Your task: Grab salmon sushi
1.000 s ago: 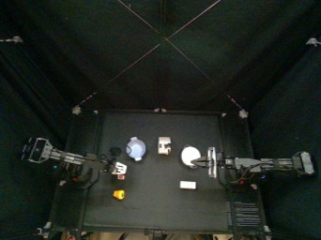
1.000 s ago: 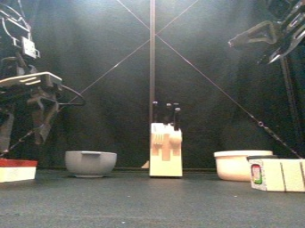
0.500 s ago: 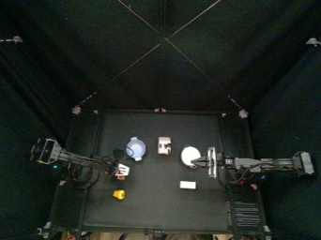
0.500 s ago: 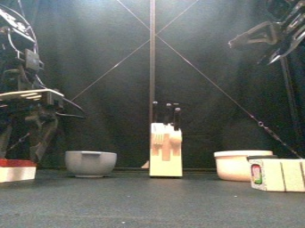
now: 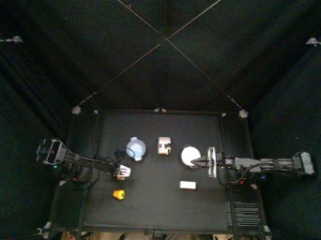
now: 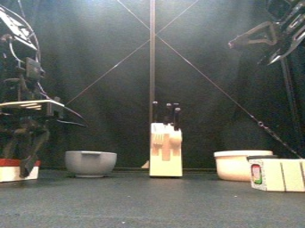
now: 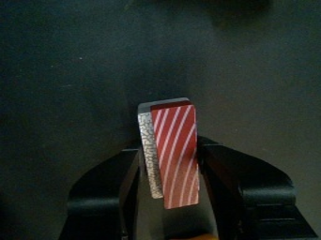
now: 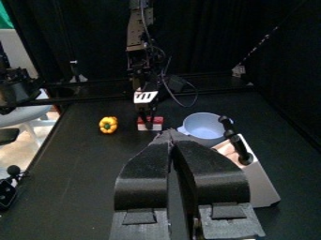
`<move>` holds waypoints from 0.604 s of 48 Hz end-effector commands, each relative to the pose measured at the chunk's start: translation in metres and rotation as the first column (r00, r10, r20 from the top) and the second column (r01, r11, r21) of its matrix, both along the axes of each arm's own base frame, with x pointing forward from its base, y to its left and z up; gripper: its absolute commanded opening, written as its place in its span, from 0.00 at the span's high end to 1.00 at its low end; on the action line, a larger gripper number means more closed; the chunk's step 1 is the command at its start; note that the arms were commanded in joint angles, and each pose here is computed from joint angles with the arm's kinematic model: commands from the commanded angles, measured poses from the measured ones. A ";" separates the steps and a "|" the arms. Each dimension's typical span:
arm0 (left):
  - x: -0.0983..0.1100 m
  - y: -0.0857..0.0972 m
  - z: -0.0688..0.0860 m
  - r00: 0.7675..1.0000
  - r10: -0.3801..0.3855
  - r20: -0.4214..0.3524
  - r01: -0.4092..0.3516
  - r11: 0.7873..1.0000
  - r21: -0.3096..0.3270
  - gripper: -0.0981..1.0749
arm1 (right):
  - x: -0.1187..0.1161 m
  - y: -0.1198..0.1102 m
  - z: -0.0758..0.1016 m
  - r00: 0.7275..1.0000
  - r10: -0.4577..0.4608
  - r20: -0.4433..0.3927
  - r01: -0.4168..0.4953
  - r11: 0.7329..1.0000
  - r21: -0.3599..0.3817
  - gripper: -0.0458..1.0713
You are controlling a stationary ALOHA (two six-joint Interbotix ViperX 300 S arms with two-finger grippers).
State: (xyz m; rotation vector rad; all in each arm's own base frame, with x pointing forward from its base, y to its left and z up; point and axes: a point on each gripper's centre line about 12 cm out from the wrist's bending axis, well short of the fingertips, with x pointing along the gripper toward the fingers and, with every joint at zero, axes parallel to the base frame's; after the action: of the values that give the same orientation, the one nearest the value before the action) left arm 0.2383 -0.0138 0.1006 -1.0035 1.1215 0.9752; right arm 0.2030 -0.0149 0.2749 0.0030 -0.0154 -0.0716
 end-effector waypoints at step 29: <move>-0.010 0.003 0.052 0.980 0.013 0.198 -0.009 1.000 -0.020 0.44 | 0.002 -0.003 0.002 1.000 -0.011 0.003 0.011 1.000 -0.021 0.94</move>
State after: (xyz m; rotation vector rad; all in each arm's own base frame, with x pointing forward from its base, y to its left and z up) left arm 0.2250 -0.0107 0.1474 -1.0913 0.9780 0.8672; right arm 0.2028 -0.0167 0.2743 -0.0147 -0.0131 -0.0786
